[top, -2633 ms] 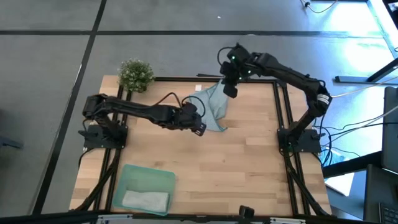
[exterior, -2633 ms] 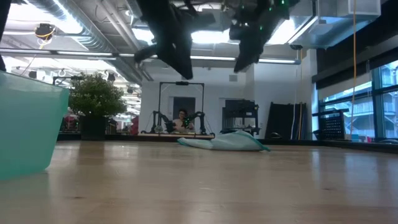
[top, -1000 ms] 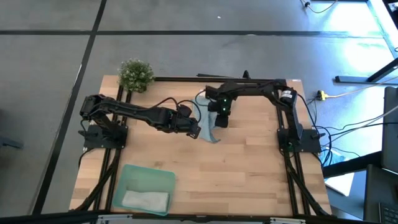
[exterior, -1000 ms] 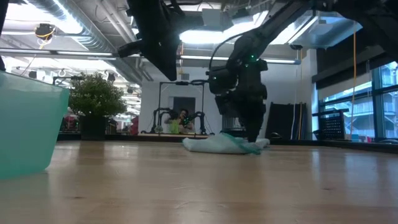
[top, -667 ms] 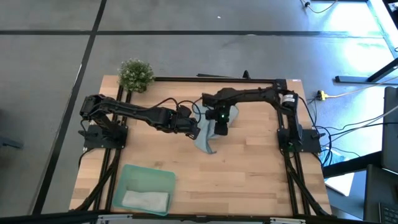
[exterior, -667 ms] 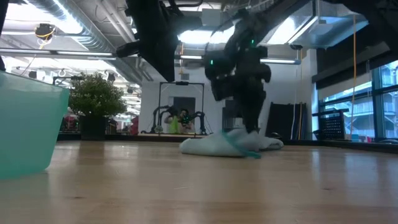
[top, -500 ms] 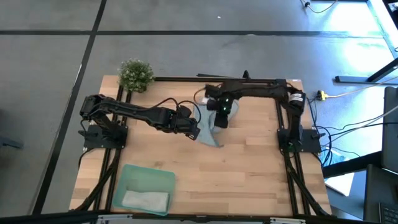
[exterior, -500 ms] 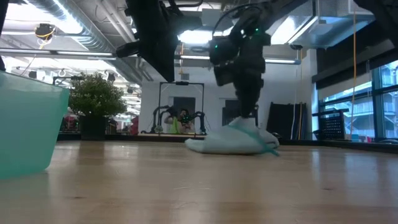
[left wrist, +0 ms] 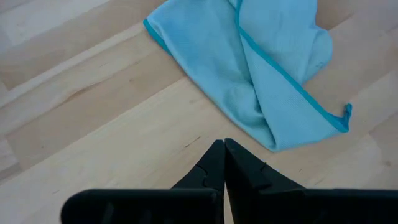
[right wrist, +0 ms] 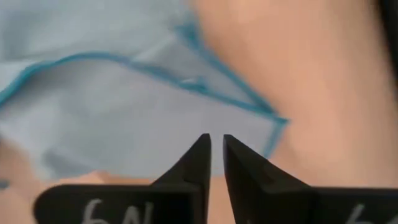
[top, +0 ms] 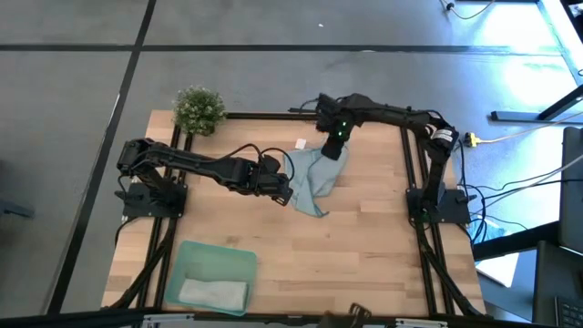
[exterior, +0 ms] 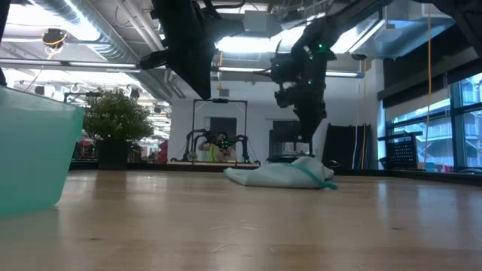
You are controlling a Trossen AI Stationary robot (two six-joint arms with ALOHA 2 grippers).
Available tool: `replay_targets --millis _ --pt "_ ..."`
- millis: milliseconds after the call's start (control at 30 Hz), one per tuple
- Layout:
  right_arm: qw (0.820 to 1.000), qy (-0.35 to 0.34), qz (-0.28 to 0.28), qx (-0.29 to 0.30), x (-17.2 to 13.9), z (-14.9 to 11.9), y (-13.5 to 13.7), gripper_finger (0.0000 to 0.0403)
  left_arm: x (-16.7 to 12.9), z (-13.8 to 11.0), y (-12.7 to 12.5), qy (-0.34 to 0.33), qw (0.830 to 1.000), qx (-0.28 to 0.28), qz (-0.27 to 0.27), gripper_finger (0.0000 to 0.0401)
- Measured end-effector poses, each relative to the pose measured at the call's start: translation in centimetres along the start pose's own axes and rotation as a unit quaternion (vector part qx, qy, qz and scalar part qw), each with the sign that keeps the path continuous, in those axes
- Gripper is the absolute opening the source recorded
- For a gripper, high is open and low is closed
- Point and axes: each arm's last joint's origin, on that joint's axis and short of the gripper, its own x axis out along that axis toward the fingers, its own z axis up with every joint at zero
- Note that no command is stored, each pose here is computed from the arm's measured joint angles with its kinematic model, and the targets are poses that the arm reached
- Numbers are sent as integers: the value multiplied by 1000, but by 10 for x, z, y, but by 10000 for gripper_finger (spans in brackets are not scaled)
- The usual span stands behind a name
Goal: Roll microfiber towels into tight, uniform cylinder then place into a basket
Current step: Roll the blue microfiber cloth
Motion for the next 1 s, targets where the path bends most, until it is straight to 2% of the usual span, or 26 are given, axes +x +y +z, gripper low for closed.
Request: replay_targets --millis 100,200,400,533,800,1000 --pt "999 -3 -4 44 -1 -2 -18 67 0 0 0 0 1000 0 0 1" --pt "998 -4 -7 61 -2 -4 -31 90 0 0 0 0 1000 -1 0 3" --pt "996 -25 -20 79 1 -2 -50 110 0 0 0 0 1000 -3 0 3" --pt "997 -12 -18 80 12 -1 -58 125 0 0 0 0 1000 -6 -2 1" --pt "995 7 -10 95 28 -2 -67 131 0 0 -1 8 1000 -7 -8 1" --pt "994 11 42 105 38 -3 -72 131 0 0 -1 8 1000 -8 -8 1"
